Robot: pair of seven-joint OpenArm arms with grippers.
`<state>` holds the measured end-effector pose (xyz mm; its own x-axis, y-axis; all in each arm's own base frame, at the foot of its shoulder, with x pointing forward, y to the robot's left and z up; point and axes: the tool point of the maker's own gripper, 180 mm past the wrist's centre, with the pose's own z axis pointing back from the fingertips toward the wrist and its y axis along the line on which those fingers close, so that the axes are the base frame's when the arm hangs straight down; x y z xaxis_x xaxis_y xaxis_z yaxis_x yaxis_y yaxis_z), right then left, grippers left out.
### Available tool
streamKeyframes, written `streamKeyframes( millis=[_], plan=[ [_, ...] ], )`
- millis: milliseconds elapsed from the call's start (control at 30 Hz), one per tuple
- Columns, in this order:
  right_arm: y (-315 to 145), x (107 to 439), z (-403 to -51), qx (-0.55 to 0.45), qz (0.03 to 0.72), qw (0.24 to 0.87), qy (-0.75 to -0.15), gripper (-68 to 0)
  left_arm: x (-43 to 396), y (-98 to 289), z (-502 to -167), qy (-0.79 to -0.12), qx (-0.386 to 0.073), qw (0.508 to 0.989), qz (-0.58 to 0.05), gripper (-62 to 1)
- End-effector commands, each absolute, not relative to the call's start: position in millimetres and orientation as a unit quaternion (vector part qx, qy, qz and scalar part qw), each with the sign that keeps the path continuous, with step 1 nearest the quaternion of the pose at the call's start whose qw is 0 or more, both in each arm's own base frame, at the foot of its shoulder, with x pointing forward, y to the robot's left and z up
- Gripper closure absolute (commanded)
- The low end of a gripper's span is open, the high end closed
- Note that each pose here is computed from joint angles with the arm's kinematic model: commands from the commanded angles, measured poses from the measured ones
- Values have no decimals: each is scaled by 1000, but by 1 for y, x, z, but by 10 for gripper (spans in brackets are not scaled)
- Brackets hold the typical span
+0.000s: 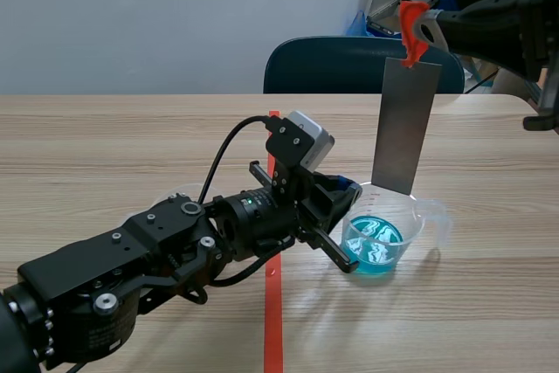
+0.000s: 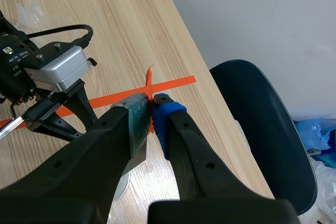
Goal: Do the redox reaction experiment
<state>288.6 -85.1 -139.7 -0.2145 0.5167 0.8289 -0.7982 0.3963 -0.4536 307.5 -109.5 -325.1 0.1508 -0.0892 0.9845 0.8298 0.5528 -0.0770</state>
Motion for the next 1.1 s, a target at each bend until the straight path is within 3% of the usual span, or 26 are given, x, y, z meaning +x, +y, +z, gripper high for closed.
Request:
streamKeyframes(
  millis=[0, 300, 567, 833, 1067],
  plan=[
    [-85, 289, -129, 121, 539, 602, -576, -8, 311, -115, -309, -575, -342, 666, -330, -23],
    [-85, 289, -129, 121, 539, 602, -576, -8, 315, -104, -313, -576, -329, 673, -326, -23],
    [-85, 289, -129, 121, 539, 602, -576, -8, 302, -69, -308, -584, -321, 676, -315, -23],
    [-85, 289, -129, 121, 539, 602, -576, -8, 257, -32, -305, -574, -314, 682, -327, -23],
    [-85, 289, -129, 121, 539, 602, -576, -8, 215, -23, -300, -562, -327, 683, -333, -24]
  ],
)
